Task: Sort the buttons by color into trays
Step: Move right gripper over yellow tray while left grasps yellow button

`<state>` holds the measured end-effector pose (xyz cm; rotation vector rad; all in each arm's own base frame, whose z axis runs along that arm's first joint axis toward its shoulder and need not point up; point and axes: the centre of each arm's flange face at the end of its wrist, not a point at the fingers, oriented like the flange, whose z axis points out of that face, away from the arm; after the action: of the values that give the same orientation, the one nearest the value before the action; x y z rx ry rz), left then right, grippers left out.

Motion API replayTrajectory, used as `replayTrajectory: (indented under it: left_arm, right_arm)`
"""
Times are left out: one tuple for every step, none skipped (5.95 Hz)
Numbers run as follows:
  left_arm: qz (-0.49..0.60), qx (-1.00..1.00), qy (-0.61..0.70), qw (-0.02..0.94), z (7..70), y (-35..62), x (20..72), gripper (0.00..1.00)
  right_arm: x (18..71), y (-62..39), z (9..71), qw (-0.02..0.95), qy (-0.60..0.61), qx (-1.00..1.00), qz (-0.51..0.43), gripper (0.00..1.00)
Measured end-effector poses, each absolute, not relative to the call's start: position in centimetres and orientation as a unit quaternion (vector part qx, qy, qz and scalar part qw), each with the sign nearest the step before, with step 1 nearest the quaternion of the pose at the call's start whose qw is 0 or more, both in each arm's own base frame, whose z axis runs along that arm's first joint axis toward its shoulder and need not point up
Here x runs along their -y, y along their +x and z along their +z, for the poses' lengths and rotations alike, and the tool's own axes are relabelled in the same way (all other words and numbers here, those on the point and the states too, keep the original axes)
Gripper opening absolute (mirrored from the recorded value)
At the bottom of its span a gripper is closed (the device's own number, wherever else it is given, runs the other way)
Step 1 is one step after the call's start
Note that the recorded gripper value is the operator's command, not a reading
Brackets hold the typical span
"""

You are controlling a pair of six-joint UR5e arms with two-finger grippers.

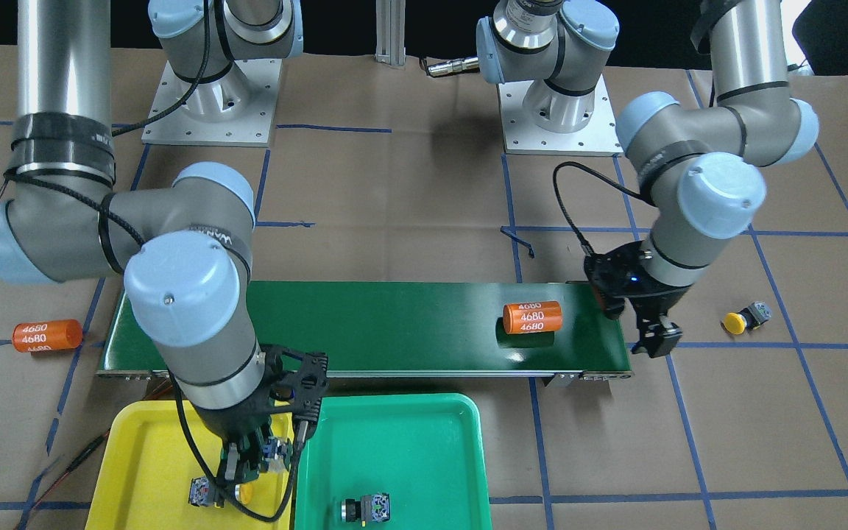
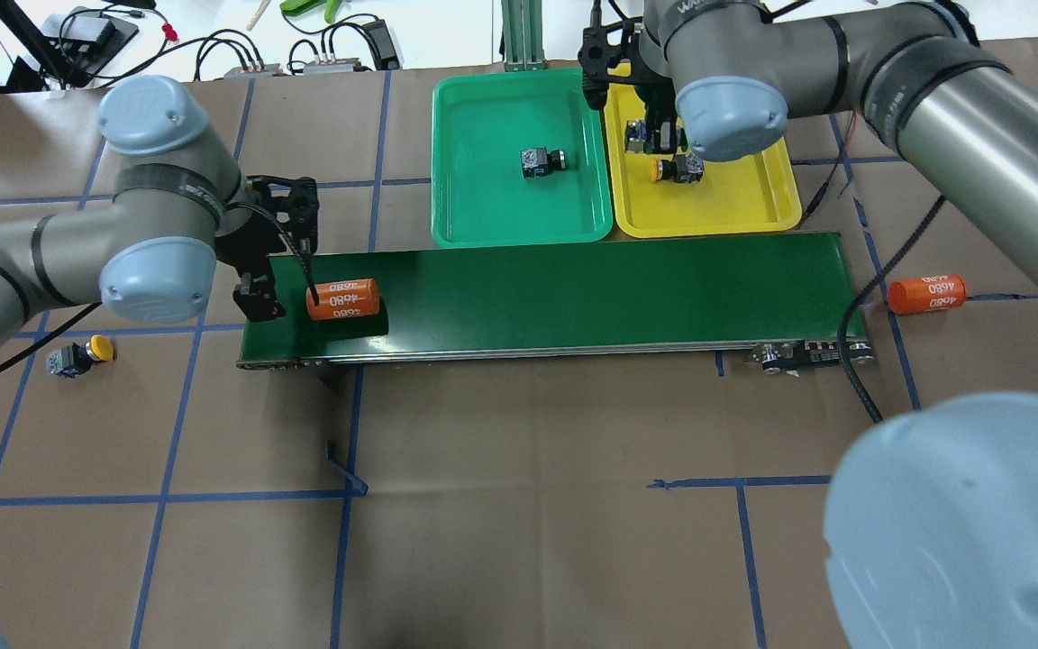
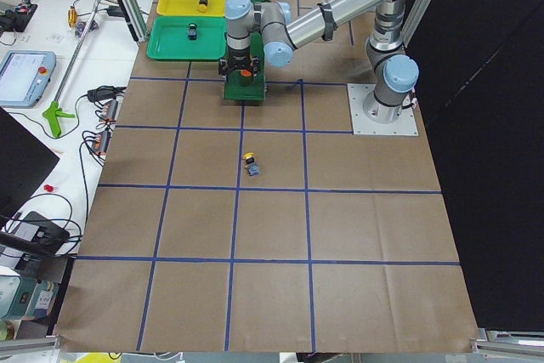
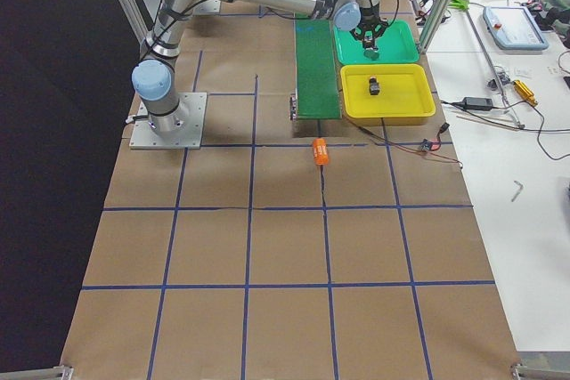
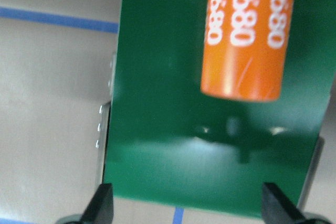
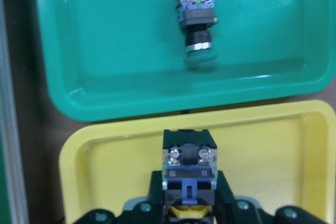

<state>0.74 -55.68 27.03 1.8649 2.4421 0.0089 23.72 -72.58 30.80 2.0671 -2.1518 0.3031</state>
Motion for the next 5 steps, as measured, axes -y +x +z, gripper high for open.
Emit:
replayTrajectory:
  left_arm:
    - [0.002,-0.831,0.555,0.028,26.7,7.6,55.3,0.98]
    - [0.002,-0.858,0.514,0.022,26.0,13.7,54.4,0.98]
    - [0.004,-0.867,0.498,0.018,25.1,18.3,53.5,0.97]
    - [0.007,-0.862,0.507,0.012,24.1,22.0,52.8,0.96]
    - [0.009,-0.85,0.526,0.005,22.9,24.9,52.3,0.97]
  right_arm:
    - [75.6,25.3,28.2,0.049,0.688,0.714,0.118,0.14]
    - [76.6,27.6,26.2,0.02,0.682,0.719,0.133,0.51]
    - [76.1,30.6,25.2,-0.004,0.668,0.731,0.14,1.0]
    - [75.2,32.8,25.2,-0.018,0.654,0.744,0.136,1.0]
    - [74.2,33.3,26.2,-0.026,0.649,0.752,0.117,1.0]
